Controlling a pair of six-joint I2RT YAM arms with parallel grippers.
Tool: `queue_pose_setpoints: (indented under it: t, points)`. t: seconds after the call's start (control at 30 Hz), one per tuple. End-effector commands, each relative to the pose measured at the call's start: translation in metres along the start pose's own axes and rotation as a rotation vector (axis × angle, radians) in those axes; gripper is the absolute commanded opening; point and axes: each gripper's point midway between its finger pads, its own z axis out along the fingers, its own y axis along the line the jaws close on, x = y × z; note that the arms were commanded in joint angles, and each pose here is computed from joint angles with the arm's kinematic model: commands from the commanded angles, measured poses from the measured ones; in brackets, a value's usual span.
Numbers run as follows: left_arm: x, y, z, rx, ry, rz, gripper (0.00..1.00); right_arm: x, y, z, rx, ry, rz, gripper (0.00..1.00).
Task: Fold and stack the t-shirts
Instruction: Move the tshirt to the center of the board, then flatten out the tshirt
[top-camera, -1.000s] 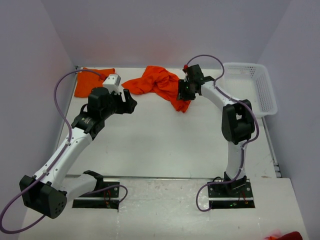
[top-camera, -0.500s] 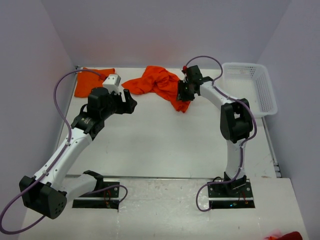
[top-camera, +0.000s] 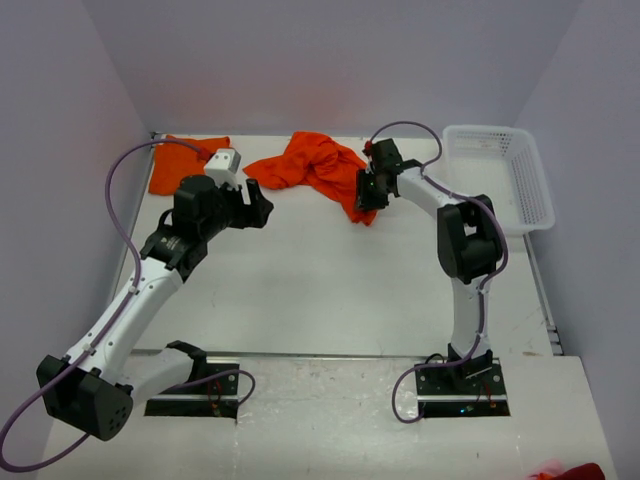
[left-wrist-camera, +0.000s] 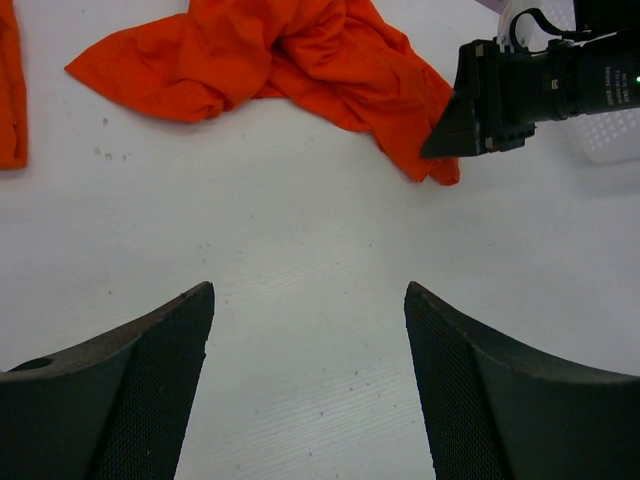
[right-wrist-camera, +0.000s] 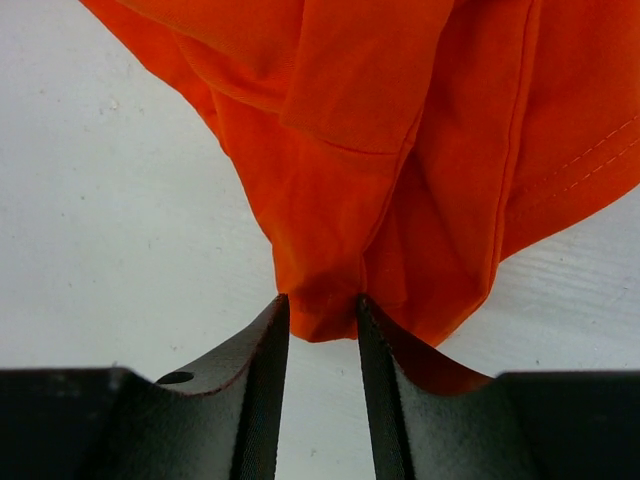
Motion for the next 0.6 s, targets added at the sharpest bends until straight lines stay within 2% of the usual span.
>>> queue_pose_setpoints:
  t: [0.0, 0.27, 0.33, 0.4, 0.57]
  points:
    - [-0.016, -0.006, -0.009, 0.018, -0.047, 0.027, 0.78, -0.004, 0.007, 0.004, -0.024, -0.013, -0.001, 0.34]
    - [-0.015, -0.006, -0.009, 0.020, -0.042, 0.030, 0.79, -0.005, 0.005, 0.004, -0.011, -0.019, 0.001, 0.37]
    - [-0.015, -0.006, -0.009, 0.019, -0.040, 0.030, 0.79, -0.006, 0.005, 0.004, -0.012, -0.019, -0.001, 0.23]
    - [-0.015, -0.006, -0.009, 0.018, -0.042, 0.031, 0.79, -0.005, 0.004, 0.006, -0.011, -0.015, 0.001, 0.00]
    - [-0.010, -0.002, -0.008, 0.003, -0.034, 0.035, 0.79, -0.020, 0.010, -0.009, -0.011, -0.066, -0.016, 0.00]
